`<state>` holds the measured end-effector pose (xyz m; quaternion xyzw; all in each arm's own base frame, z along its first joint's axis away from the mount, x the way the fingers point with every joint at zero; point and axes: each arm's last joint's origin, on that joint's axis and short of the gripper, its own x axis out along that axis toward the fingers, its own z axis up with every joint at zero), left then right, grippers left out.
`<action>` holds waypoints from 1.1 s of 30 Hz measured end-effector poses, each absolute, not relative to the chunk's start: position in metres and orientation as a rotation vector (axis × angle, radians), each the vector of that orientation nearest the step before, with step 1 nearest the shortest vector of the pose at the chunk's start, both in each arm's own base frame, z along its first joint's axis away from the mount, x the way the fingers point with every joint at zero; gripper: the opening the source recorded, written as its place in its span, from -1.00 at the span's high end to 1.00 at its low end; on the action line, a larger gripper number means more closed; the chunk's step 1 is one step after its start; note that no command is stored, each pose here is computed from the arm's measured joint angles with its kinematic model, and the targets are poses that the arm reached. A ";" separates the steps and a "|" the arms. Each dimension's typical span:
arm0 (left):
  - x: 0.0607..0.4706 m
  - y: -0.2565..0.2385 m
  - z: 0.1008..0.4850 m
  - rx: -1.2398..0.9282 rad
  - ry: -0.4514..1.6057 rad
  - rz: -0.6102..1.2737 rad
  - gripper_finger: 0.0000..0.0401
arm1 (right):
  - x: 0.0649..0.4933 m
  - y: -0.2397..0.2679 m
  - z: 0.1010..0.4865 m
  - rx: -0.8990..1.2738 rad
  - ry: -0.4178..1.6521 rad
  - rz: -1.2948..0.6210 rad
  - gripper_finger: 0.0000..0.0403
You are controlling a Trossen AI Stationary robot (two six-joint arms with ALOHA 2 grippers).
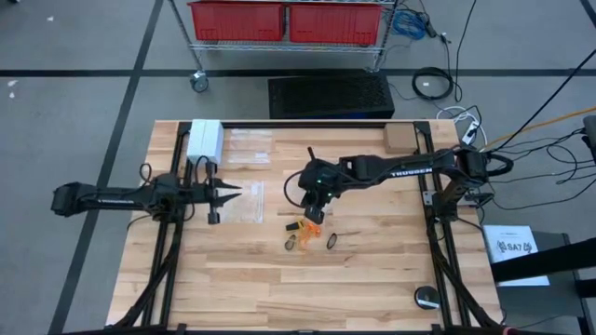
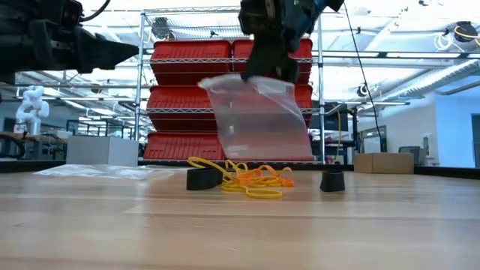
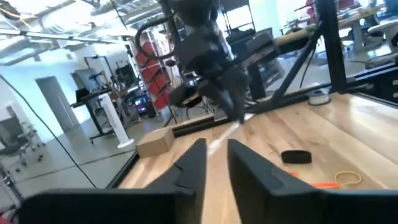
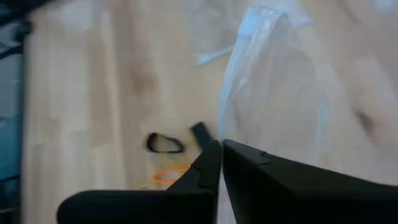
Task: Sort rubber bands
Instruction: Open the right transparent zip bag
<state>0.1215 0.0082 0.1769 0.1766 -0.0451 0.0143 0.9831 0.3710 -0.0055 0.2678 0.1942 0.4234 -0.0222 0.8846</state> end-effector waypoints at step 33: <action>0.217 -0.009 0.198 0.670 0.071 -0.112 0.33 | 0.379 0.030 0.279 0.410 0.781 0.126 0.98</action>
